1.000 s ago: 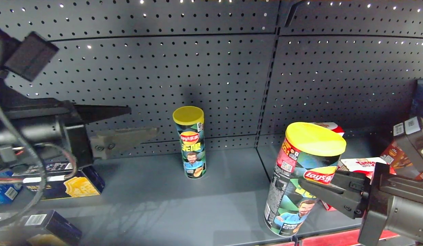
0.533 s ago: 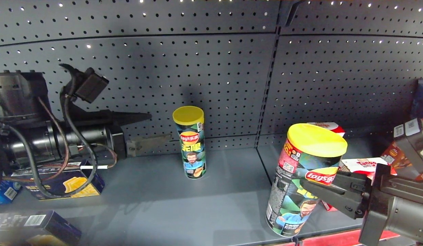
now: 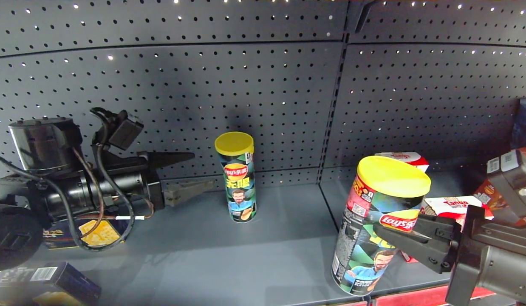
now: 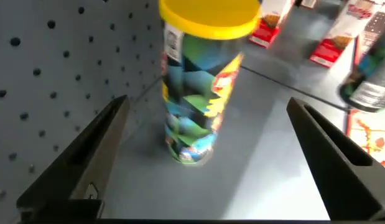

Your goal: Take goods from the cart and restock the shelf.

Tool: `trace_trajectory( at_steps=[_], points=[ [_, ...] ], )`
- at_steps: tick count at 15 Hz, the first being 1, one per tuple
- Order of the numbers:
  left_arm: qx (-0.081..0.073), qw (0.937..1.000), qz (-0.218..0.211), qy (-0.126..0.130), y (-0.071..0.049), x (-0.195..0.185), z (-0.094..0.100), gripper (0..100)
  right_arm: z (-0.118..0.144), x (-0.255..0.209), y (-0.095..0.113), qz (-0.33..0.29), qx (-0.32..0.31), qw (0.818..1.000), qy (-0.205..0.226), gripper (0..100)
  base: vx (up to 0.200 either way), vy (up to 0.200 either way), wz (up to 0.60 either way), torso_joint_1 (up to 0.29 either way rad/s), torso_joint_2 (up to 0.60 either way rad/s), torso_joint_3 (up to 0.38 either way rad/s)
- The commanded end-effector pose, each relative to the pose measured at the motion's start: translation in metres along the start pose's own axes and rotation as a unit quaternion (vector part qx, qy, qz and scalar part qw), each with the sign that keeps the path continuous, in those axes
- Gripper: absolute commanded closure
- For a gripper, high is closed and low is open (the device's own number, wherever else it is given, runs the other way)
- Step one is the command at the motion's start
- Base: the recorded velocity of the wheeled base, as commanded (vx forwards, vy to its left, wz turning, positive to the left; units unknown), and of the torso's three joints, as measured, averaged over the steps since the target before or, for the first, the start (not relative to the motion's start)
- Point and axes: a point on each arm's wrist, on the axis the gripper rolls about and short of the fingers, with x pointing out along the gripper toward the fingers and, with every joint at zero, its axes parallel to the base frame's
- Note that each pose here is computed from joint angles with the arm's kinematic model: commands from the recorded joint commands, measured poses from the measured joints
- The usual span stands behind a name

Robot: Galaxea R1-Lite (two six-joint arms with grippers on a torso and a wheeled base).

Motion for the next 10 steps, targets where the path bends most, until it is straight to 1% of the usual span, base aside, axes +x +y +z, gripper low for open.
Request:
trace_trajectory(
  at_steps=[1, 2, 3, 4, 5, 7, 8, 10],
  points=[
    [-0.011, 0.9999, -0.003, 0.008, 0.016, 0.015, -0.024, 0, -0.001, -0.001, 0.000, 0.000, -0.001, 1.000, 0.000, 100, 0.000, 0.000, 0.00, 0.000, 0.00, 0.000],
    [-0.010, 0.9998, -0.018, -0.005, 0.023, 0.020, -0.030, 0, -0.001, -0.002, 0.000, 0.000, 0.000, 1.000, -0.001, 100, 0.000, 0.000, 0.00, 0.000, 0.00, 0.000],
    [-0.014, 0.9994, -0.031, -0.010, 0.025, 0.021, -0.033, 0, -0.001, -0.002, 0.000, 0.000, 0.000, 1.000, -0.001, 100, 0.000, 0.000, 0.00, 0.000, 0.00, 0.000],
    [-0.018, 0.9992, -0.035, -0.011, 0.028, 0.024, -0.036, 0, -0.001, -0.001, 0.000, 0.000, 0.000, 1.000, 0.000, 100, 0.000, 0.000, 0.00, 0.000, 0.00, 0.000],
    [-0.018, 0.9991, -0.036, -0.014, 0.030, 0.026, -0.037, 0, -0.001, -0.001, 0.000, 0.000, 0.000, 1.000, 0.001, 100, 0.000, 0.000, 0.00, 0.000, 0.00, 0.000],
    [-0.027, 0.9987, -0.040, -0.018, 0.030, 0.028, -0.038, 0, -0.002, 0.000, 0.000, 0.000, 0.000, 1.000, 0.003, 100, 0.000, 0.000, 0.00, 0.000, 0.00, 0.000],
    [-0.033, 0.9975, -0.057, -0.024, 0.031, 0.030, -0.040, 0, -0.002, 0.001, 0.000, 0.000, -0.001, 1.000, 0.004, 100, 0.000, 0.000, 0.00, 0.000, 0.00, 0.000],
    [-0.033, 0.9965, -0.069, -0.032, 0.034, 0.033, -0.042, 0, -0.002, 0.001, 0.000, 0.000, -0.001, 1.000, 0.006, 100, 0.000, 0.000, 0.00, 0.000, 0.00, 0.000]
  ],
)
